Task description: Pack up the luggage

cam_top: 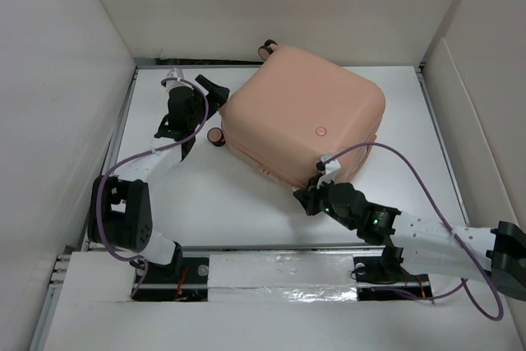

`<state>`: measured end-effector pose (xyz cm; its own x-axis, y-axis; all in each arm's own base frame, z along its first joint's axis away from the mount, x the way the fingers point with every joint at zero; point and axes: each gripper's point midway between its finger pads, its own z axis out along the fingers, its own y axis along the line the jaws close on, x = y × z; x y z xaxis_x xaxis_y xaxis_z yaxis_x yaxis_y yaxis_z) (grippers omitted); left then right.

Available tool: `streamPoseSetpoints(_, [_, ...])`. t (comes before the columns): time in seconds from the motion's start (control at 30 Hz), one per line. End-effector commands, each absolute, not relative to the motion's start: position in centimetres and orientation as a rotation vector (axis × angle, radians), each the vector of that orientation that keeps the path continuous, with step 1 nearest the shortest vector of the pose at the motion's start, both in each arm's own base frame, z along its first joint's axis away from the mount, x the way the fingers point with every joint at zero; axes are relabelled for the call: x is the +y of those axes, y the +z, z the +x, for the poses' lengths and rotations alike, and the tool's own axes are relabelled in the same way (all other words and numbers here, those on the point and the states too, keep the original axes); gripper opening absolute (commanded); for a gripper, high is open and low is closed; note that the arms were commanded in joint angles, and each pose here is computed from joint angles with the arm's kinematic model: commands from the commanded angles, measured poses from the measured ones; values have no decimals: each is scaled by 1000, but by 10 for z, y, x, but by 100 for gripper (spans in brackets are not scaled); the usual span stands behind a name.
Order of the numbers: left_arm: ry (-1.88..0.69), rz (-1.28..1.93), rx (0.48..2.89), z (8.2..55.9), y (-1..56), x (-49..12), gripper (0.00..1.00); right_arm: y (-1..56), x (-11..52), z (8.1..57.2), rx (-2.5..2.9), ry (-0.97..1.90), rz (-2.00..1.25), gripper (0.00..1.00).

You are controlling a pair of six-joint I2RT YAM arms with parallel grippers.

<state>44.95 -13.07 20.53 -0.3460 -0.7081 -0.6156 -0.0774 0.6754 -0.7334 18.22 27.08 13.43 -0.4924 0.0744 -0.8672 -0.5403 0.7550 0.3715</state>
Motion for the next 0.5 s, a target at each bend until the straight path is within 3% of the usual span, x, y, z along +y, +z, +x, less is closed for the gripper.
streamPoseSetpoints(0.0, [-803,-584,1776,465,231,-141,79,164,302,165,1891,990,-408,0])
streamPoseSetpoints(0.2, [-855,-603,1786,476,217,-150,73,164,303,164,1889,990,-408,0])
streamPoseSetpoints(0.27, [-859,-612,1764,481,218,-146,62,163,300,165,1894,974,-403,0])
streamPoseSetpoints(0.4, [-887,-607,1692,485,227,-142,29,166,295,166,1885,963,-387,0])
streamPoseSetpoints(0.43, [-893,-594,1680,484,228,-143,6,166,293,166,1882,958,-383,0])
streamPoseSetpoints(0.47, [-900,-570,1653,482,231,-143,0,166,291,166,1882,951,-382,0])
